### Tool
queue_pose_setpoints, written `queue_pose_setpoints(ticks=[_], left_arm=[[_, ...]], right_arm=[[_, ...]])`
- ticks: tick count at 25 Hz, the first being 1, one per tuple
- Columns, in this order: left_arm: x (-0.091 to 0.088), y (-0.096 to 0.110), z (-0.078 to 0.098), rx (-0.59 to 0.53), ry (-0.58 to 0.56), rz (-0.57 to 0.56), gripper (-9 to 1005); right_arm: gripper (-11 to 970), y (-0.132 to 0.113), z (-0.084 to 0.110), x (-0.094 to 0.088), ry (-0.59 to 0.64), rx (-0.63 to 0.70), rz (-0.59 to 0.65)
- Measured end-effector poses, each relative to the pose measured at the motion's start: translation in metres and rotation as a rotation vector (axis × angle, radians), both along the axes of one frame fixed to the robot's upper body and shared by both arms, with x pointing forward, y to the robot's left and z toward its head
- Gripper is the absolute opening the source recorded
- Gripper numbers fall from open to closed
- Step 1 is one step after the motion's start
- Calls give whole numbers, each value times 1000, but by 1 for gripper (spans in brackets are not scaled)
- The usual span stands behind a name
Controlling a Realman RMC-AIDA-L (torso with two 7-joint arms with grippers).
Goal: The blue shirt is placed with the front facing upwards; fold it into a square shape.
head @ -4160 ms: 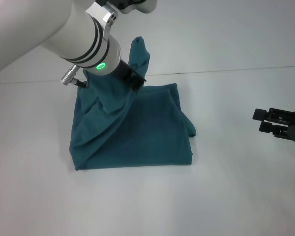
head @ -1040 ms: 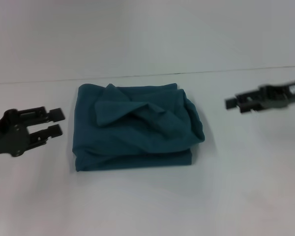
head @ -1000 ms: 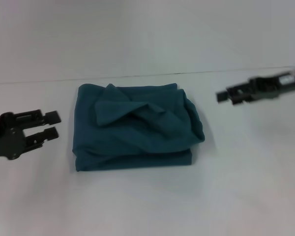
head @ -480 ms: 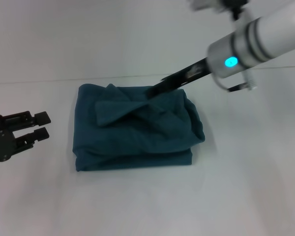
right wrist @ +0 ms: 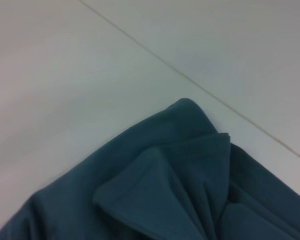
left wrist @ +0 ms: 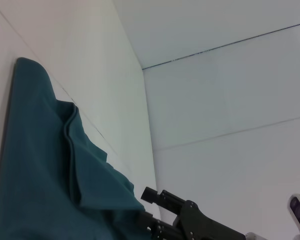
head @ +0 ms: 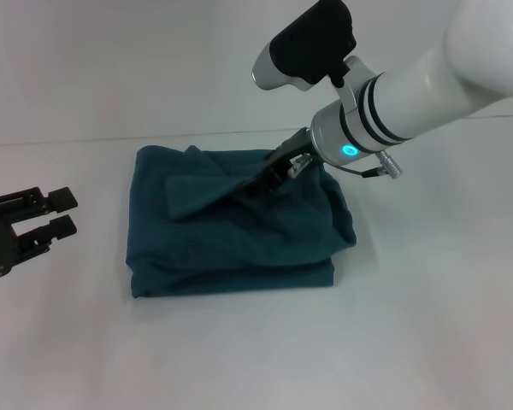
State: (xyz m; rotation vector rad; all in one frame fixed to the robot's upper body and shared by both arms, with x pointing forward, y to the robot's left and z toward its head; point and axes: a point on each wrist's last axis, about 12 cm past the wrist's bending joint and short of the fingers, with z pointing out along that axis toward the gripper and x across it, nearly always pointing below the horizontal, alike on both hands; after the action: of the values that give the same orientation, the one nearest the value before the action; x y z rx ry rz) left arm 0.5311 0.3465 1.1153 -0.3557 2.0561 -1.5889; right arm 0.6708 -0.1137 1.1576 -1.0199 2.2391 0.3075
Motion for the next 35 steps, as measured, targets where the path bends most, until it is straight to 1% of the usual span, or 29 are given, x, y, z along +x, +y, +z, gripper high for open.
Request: queue_pose_setpoints(ticks=[5,11,17,22,25,35], left_arm=[[0,0,0,-1,0,3,495],[1,-2,-1,-5,1,8,497],[3,-4,-1,-10,1,6,496],[5,-4,-1,-7,1,16,497],[5,-4,-1,-6,1,19,497],[6,-4,-2,-5,1,23,497]], right_arm=[[556,-1,-1,1,-44,-36,51],[553,10,-6,-2,-108,-101,117],[551,14,-11,-4,-119,-119,131],[549,15,-14,-4,-105,-131,132],[309,15,-15,-4,-102,-131,131],[97,13,-15,-4,-84,-118,115]])
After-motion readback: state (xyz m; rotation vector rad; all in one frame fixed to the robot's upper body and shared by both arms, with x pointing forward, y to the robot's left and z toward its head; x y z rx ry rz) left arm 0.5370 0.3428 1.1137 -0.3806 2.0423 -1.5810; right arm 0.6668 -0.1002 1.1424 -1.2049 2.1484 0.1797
